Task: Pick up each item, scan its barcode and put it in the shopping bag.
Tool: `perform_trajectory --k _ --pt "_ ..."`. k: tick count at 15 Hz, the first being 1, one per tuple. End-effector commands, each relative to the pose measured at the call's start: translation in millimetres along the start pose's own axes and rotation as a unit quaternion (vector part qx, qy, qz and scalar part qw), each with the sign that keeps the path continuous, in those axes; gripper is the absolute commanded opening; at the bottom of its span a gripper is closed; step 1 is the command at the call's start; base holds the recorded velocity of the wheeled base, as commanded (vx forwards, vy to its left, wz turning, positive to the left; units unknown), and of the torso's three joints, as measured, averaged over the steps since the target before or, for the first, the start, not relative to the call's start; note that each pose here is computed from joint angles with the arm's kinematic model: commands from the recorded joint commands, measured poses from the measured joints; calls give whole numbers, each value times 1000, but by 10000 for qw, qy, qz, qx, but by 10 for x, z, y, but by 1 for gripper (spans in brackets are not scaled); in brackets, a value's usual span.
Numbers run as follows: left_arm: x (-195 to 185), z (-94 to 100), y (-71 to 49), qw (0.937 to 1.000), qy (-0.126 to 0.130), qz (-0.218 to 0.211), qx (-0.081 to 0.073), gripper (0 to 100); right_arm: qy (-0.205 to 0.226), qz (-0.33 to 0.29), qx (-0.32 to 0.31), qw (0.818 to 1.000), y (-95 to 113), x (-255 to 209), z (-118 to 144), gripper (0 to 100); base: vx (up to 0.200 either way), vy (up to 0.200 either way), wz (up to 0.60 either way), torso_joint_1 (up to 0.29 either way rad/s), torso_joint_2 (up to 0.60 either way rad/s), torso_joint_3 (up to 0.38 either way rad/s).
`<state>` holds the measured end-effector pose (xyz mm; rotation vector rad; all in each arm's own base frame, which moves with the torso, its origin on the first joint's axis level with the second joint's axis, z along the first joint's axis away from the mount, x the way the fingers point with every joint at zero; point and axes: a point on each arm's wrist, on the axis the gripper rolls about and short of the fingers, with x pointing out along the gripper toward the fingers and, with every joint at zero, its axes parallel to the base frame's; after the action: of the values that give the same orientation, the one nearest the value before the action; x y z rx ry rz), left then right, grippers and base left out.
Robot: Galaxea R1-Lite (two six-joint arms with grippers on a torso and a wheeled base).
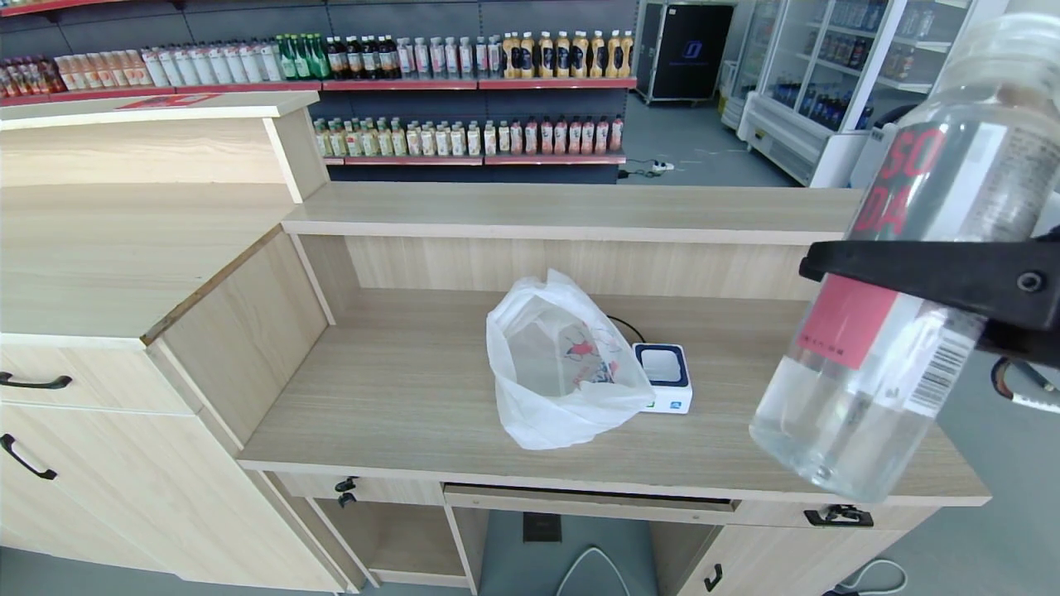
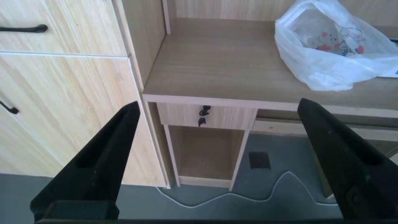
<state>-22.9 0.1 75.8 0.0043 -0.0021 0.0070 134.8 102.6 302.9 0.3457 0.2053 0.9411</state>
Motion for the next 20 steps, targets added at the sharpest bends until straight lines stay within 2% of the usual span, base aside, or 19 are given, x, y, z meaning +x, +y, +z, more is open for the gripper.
perform_trajectory --k 1,2,3,5,7,9,12,14,17,20 --pt "-1 2 0 10000 -5 3 2 100 -227 -1496 -355 9879 -692 65 37 0 0 0 0 0 0 0" --pt "-1 2 0 10000 -5 3 2 100 -409 -1998 -387 9782 -957 42 57 0 0 0 0 0 0 0" --pt "1 -2 0 10000 3 3 2 100 -493 -2347 -386 9701 -1114 24 64 0 0 0 0 0 0 0" --pt "1 -2 0 10000 3 3 2 100 -527 -3339 -566 9394 -1545 -76 21 0 0 0 0 0 0 0" --pt "-1 2 0 10000 -5 3 2 100 -422 -3729 -666 9245 -1835 -149 -38 0 0 0 0 0 0 0" --pt "1 -2 0 10000 3 3 2 100 -90 -4028 -979 9100 -2061 -208 -93 0 0 0 0 0 0 0" --pt "-1 2 0 10000 -5 3 2 100 448 -4284 -1804 8842 -2270 -301 -124 0 0 0 0 0 0 0" --pt "1 -2 0 10000 3 3 2 100 610 -4349 -2206 8709 -2347 -325 -114 0 0 0 0 0 0 0" --pt "1 -2 0 10000 3 3 2 100 1020 -4463 -3113 8328 -2457 -423 -114 0 0 0 0 0 0 0" --pt "-1 2 0 10000 -5 3 -6 100 1298 -4584 -3706 7973 -2539 -541 -110 0 0 0 0 0 0 0"
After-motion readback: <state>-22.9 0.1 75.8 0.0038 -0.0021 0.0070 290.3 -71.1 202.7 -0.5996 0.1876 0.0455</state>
